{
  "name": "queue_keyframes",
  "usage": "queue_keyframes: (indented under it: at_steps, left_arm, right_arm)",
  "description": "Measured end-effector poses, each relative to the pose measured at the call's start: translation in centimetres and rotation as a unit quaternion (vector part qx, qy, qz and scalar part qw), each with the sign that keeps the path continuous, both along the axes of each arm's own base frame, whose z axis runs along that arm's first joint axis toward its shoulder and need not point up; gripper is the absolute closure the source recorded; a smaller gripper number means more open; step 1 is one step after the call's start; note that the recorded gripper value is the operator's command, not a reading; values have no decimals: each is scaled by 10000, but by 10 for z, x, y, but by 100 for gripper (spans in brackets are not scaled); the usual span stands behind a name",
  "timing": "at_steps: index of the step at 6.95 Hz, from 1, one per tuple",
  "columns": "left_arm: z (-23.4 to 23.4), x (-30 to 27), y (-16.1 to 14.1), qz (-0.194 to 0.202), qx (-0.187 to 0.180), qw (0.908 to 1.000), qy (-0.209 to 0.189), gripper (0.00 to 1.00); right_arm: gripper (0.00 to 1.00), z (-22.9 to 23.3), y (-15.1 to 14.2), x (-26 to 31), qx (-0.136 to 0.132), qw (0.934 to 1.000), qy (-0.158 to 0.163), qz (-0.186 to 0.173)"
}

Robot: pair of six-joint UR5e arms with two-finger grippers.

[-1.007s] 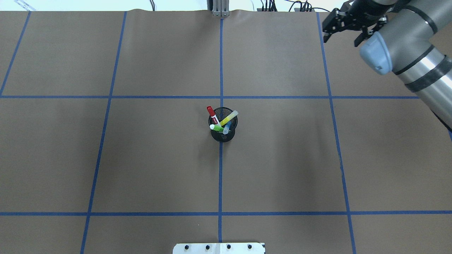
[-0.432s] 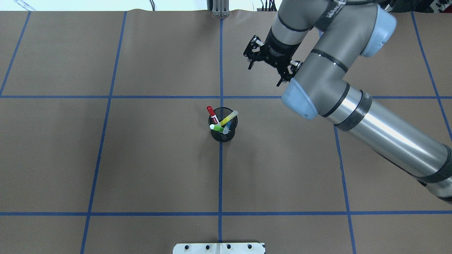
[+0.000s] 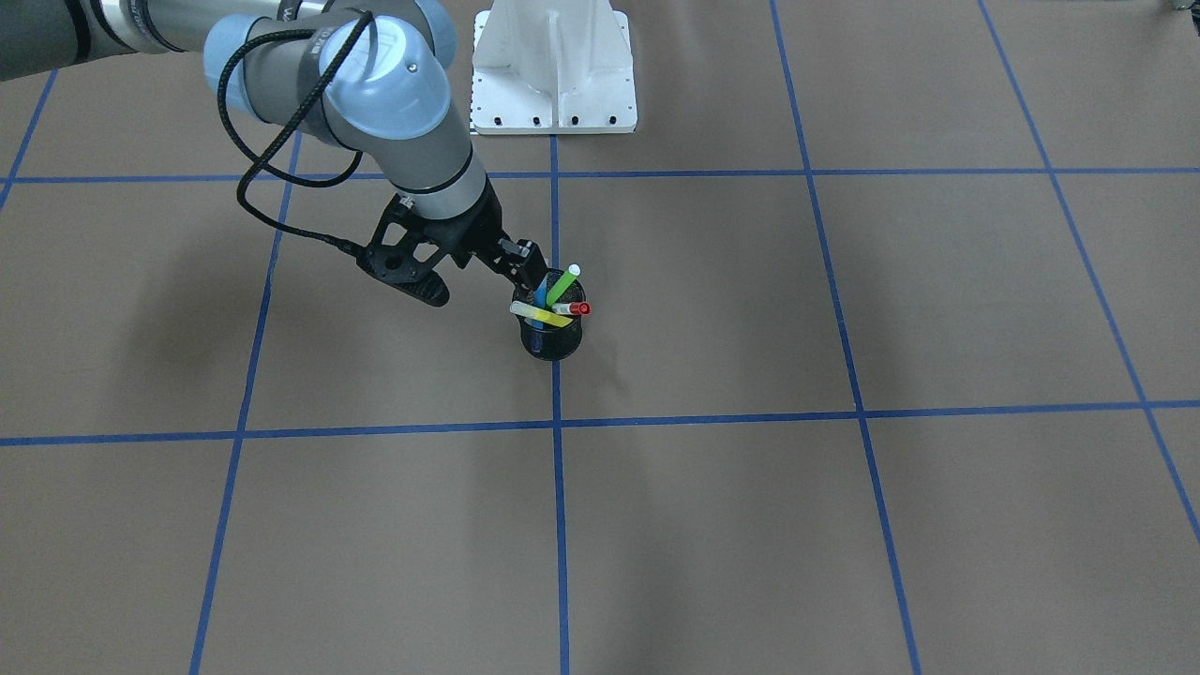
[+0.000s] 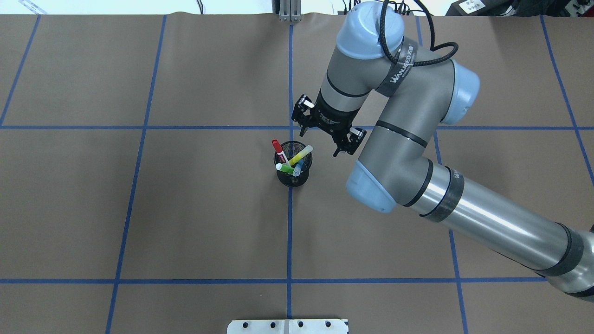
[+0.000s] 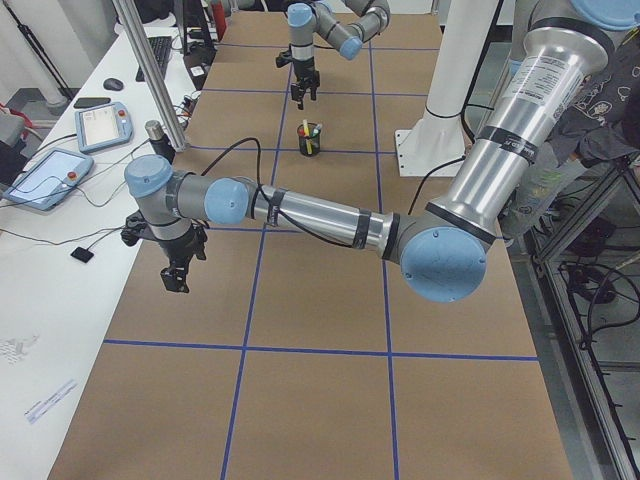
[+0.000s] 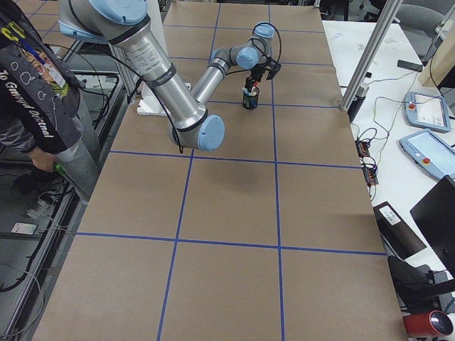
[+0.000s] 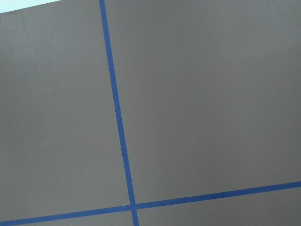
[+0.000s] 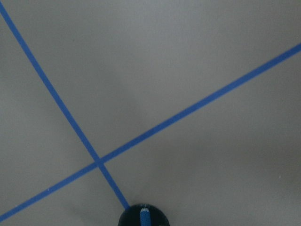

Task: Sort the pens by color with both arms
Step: 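Move the right gripper over the black mesh pen cup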

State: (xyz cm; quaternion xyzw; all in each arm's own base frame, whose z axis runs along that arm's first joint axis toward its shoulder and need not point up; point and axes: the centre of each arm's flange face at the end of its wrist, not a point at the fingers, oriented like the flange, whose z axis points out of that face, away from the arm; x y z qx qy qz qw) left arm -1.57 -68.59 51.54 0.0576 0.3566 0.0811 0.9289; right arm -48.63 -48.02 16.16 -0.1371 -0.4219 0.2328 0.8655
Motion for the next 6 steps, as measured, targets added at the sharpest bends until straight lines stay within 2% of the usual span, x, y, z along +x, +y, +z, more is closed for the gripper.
queue_keyframes:
  at_steps: [3, 6]
  left_arm:
    - [-3, 1, -1, 15, 71, 10000, 8, 0]
    - [-1, 2, -1, 49, 124, 9999, 14, 0]
  right_arm:
    - [24, 11, 38, -24, 123, 9998, 114, -89]
    - [26, 8, 59, -47, 314, 9992, 189, -165]
